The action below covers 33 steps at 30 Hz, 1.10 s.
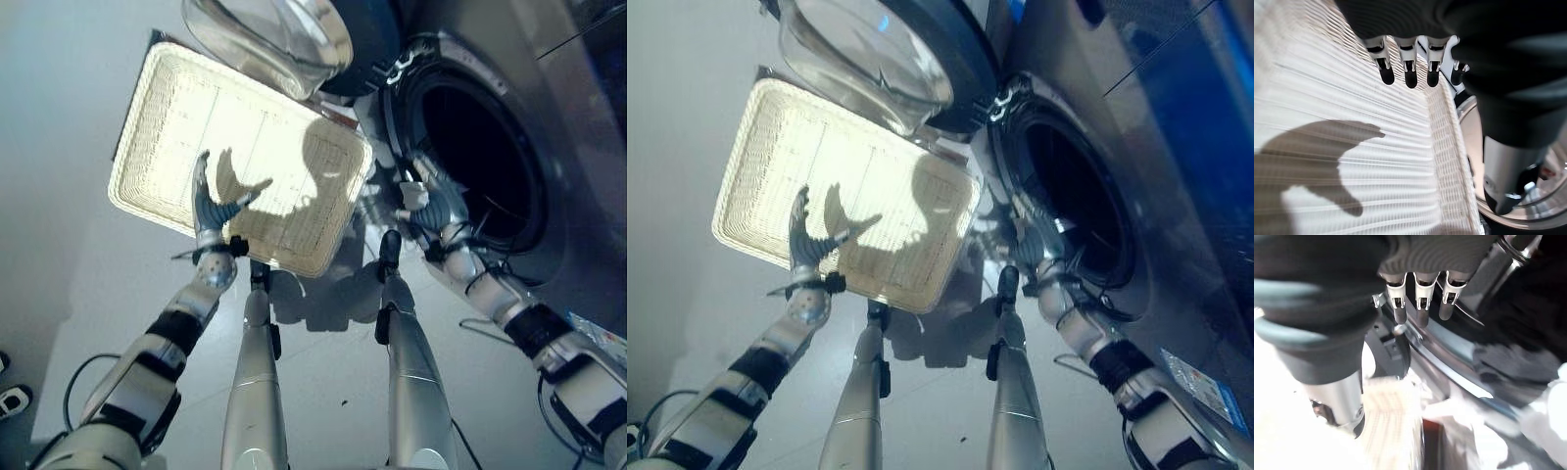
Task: Put the clothes into the washing machine.
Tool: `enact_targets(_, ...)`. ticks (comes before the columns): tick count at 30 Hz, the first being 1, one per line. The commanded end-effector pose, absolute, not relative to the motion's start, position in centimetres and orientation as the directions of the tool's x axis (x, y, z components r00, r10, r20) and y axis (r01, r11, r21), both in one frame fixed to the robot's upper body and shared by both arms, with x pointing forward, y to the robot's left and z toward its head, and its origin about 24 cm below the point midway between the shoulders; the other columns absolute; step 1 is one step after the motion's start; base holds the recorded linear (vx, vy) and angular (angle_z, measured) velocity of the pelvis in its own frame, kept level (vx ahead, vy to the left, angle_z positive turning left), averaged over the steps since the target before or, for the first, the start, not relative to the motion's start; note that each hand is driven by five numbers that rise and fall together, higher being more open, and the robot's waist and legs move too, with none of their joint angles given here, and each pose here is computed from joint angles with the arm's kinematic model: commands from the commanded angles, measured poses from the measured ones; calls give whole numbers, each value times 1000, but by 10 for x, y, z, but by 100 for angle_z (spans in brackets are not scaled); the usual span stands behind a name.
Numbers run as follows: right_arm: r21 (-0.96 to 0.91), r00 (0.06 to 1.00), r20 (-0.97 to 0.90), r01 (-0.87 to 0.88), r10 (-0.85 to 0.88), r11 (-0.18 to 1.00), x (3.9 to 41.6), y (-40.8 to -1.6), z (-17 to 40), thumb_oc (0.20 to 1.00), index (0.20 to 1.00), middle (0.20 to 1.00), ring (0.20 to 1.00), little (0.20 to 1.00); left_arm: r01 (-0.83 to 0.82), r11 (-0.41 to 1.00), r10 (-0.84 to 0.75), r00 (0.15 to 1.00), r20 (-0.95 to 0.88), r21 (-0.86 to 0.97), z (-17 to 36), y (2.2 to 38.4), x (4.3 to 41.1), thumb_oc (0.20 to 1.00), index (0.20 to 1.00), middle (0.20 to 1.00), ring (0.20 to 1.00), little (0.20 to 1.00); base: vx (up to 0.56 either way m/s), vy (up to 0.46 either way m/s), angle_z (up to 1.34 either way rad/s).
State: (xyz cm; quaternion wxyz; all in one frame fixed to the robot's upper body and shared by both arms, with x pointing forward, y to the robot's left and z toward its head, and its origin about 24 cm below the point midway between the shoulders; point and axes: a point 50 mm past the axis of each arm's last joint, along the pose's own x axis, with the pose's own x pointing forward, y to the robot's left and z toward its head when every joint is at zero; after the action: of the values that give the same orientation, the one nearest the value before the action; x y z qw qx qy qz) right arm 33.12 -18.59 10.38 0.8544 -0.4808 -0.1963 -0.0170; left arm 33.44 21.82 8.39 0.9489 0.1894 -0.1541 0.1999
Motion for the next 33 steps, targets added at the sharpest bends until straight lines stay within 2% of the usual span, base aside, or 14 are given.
enact_targets(1, -795, 914, 314, 107, 256, 597, 324, -177, 104, 1000, 1000, 1000, 1000, 1000, -427, 869, 334, 878, 343, 250, 81, 225, 333, 1000, 1000, 1000, 1000, 1000, -17, 4, -7)
enact_targets(2, -791, 946, 189, -13, 264, 612, 317, -180, 81, 1000, 1000, 1000, 1000, 1000, -402, 876, 330, 902, 278, 267, 62, 227, 323, 1000, 1000, 1000, 1000, 1000, 0, 0, 0)
enact_targets(3, -791, 946, 189, -13, 264, 612, 317, -180, 81, 1000, 1000, 1000, 1000, 1000, -402, 876, 330, 902, 278, 267, 62, 227, 323, 1000, 1000, 1000, 1000, 1000, 19, -5, -7)
enact_targets(6, -691, 976, -28, -174, 215, 702, 294, -193, 35, 1000, 1000, 1000, 1000, 1000, -317, 896, 292, 948, 124, 310, 21, 230, 299, 1000, 1000, 1000, 1000, 1000, 50, 10, -6)
enact_targets(12, -457, 919, -388, -254, 66, 853, 242, -215, -50, 1000, 1000, 1000, 1000, 1000, -139, 906, 231, 954, -192, 399, -48, 240, 246, 1000, 1000, 1000, 1000, 1000, 116, 7, 10)
enact_targets(14, -439, 901, -431, -250, 43, 863, 233, -219, -61, 1000, 1000, 1000, 1000, 1000, -114, 909, 225, 944, -242, 402, -57, 242, 237, 1000, 1000, 1000, 1000, 1000, 90, -4, 5)
enact_targets(18, -321, 751, -656, -189, -74, 928, 187, -238, -107, 1000, 1000, 1000, 1000, 1000, 16, 913, 194, 862, -468, 409, -96, 248, 191, 1000, 1000, 1000, 1000, 1000, 185, -20, 13)
enact_targets(19, -313, 740, -668, -182, -80, 932, 185, -239, -109, 1000, 1000, 1000, 1000, 1000, 21, 913, 194, 857, -477, 408, -97, 248, 188, 1000, 1000, 1000, 1000, 1000, 267, -36, 4)
enact_targets(20, -273, 650, -751, -141, -119, 951, 163, -244, -125, 1000, 1000, 1000, 1000, 1000, 57, 918, 192, 800, -569, 391, -111, 252, 169, 1000, 1000, 1000, 1000, 1000, 203, -19, 1)
enact_targets(21, -264, 605, -784, -123, -139, 956, 152, -246, -131, 1000, 1000, 1000, 1000, 1000, 69, 926, 190, 765, -615, 372, -117, 254, 159, 1000, 1000, 1000, 1000, 1000, 220, -18, 4)
enact_targets(25, -251, 482, -856, -72, -187, 965, 124, -251, -145, 1000, 1000, 1000, 1000, 1000, 93, 946, 175, 662, -729, 311, -132, 257, 132, 1000, 1000, 1000, 1000, 1000, 117, -1, 7)
enact_targets(26, -231, 399, -895, -32, -199, 972, 109, -255, -151, 1000, 1000, 1000, 1000, 1000, 94, 956, 167, 601, -782, 277, -139, 258, 119, 1000, 1000, 1000, 1000, 1000, 72, 9, 2)
enact_targets(29, -221, 287, -933, 15, -216, 975, 89, -257, -157, 1000, 1000, 1000, 1000, 1000, 71, 970, 160, 533, -831, 232, -145, 259, 106, 1000, 1000, 1000, 1000, 1000, 78, 13, 5)
enact_targets(33, -218, 206, -954, 28, -219, 976, 75, -259, -160, 1000, 1000, 1000, 1000, 1000, 72, 978, 138, 481, -866, 196, -150, 256, 99, 1000, 1000, 1000, 1000, 1000, 54, 10, 2)
